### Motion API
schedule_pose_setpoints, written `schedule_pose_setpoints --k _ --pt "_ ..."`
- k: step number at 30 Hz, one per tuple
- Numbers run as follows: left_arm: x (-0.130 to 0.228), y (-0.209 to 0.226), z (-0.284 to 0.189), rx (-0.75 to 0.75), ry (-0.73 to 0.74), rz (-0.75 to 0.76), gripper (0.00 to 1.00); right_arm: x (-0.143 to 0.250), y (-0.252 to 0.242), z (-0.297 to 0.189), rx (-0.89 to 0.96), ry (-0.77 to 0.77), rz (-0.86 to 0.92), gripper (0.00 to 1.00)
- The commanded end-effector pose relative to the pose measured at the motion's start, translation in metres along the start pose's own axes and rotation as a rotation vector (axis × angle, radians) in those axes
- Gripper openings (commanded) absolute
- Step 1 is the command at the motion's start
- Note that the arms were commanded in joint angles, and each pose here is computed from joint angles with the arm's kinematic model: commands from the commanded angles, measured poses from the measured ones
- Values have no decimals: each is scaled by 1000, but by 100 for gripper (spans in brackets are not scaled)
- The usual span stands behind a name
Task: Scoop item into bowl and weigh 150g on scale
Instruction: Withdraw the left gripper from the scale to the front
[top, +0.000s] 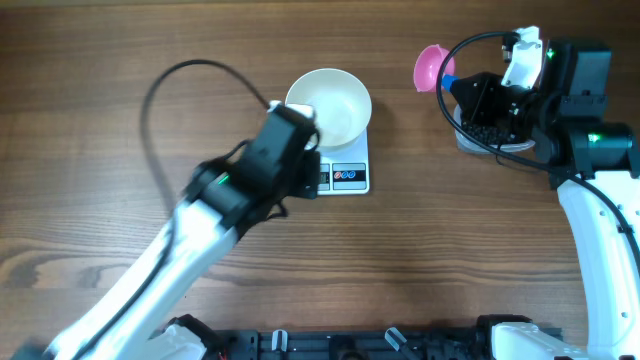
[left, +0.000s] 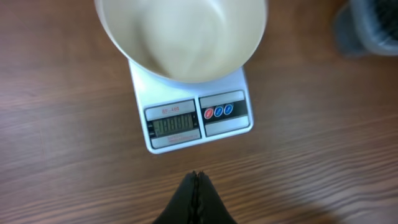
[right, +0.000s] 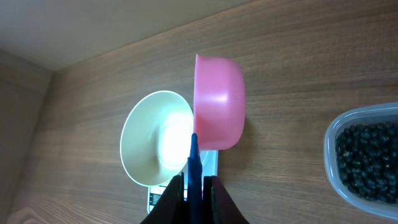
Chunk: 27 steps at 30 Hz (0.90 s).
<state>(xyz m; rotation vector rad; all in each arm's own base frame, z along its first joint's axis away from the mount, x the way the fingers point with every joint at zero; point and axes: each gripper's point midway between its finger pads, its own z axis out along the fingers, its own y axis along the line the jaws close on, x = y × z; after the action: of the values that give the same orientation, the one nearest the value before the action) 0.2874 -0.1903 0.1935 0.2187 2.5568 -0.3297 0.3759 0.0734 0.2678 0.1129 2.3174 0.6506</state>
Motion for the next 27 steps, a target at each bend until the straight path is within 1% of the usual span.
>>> schedule_pose_setpoints --k 1,5,8,10,12,16,19,25,26,27 --pt "11 30 -31 -35 -122 -90 4 -4 -1 -2 12 -12 -27 4" --pt "41 55 -26 -20 -201 -139 4 -4 -1 -2 12 -13 -27 4" --pt "57 66 -16 -21 -230 -81 4 -4 -1 -2 12 -12 -26 4" --pt "71 71 -3 -16 -212 -50 4 -4 -1 -2 12 -12 -25 4" --pt "79 66 8 23 -181 -6 4 -4 -1 -2 12 -12 -22 4" --pt "79 47 29 112 -138 101 4 -4 -1 -2 12 -11 -22 4" --pt "80 37 45 161 -103 132 4 -4 -1 -2 13 -11 -22 4" --pt "79 44 63 115 -83 151 6 -2 -2 -2 14 -5 -22 4" --pt "78 47 63 97 -88 149 9 -2 -2 -2 15 -5 -22 4" --pt "77 50 63 80 -93 149 17 -2 -2 -2 14 -5 -22 4"
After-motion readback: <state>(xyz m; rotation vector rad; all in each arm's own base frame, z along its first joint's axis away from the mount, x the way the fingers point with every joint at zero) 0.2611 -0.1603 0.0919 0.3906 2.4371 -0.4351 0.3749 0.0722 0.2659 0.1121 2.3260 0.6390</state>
